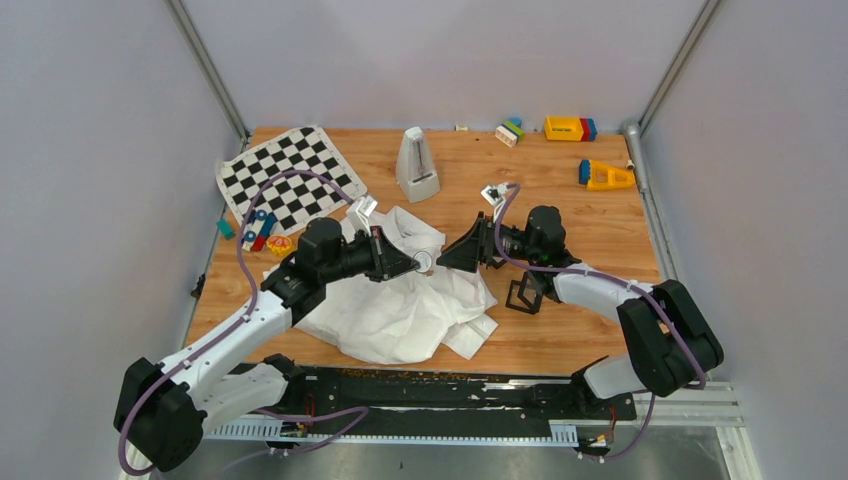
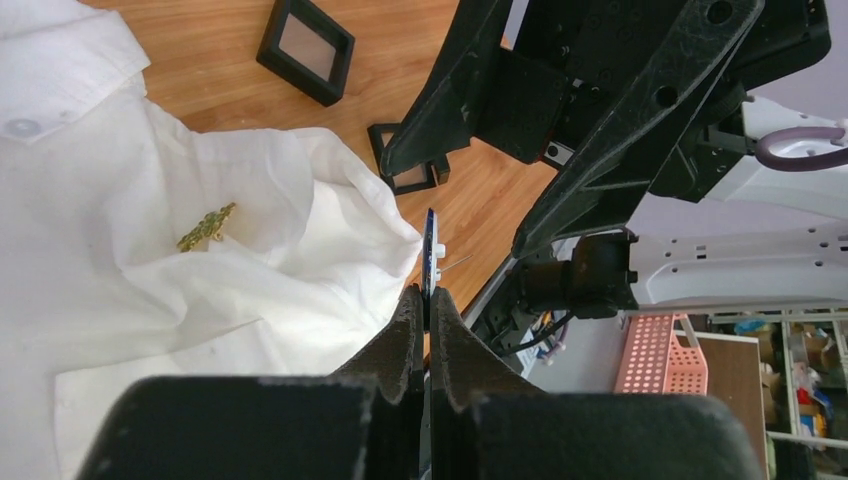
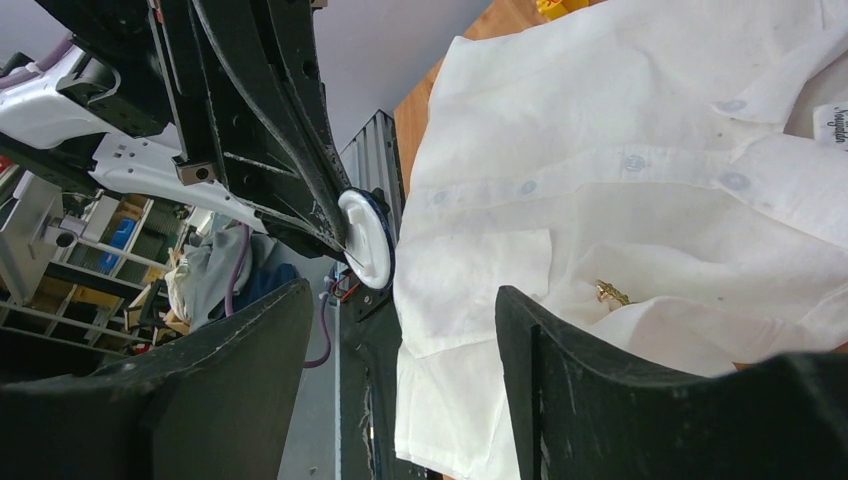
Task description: Remove the brooch from the garment
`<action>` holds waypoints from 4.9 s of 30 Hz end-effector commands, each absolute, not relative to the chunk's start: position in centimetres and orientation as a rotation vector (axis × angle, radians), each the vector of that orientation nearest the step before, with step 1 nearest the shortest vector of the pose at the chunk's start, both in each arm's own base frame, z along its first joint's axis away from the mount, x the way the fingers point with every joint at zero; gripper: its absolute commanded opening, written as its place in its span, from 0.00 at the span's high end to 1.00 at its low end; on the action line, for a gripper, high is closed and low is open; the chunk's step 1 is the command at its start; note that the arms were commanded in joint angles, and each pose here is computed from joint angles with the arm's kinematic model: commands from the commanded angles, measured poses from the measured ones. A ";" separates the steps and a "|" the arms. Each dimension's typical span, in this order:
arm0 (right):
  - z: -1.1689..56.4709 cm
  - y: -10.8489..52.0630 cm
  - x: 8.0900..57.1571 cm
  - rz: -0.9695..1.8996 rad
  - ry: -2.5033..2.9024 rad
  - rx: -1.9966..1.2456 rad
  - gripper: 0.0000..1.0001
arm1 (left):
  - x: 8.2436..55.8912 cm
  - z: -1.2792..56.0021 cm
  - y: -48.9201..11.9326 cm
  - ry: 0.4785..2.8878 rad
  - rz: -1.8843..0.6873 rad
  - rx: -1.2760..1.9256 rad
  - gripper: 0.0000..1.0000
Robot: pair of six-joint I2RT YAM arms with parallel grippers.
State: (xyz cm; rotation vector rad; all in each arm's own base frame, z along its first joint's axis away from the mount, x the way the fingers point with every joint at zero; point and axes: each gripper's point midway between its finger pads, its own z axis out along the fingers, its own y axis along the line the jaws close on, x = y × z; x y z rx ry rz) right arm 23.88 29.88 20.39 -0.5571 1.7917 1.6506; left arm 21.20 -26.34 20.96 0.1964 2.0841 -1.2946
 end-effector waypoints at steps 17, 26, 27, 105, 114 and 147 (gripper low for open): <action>22.4 29.8 23.2 1.640 1.677 -0.620 0.31 | 22.1 24.0 -24.6 1.880 -1.292 0.040 1.00; 22.9 30.0 22.3 1.690 1.645 -0.673 0.37 | 20.9 24.1 -26.6 1.878 -1.451 0.130 1.00; 22.9 30.0 22.2 1.693 1.645 -0.678 0.39 | 20.9 24.0 -26.7 1.881 -1.463 0.124 1.00; 20.4 32.2 24.1 1.674 1.840 -0.640 0.87 | 19.5 25.5 -28.6 1.842 -1.532 0.287 1.00; 19.9 32.2 24.7 1.649 1.870 -0.601 0.85 | 19.5 25.6 -28.4 1.841 -1.525 0.285 1.00; 21.1 28.9 26.7 1.463 1.825 -0.377 0.52 | 18.8 20.1 -29.2 2.041 -1.444 0.309 1.00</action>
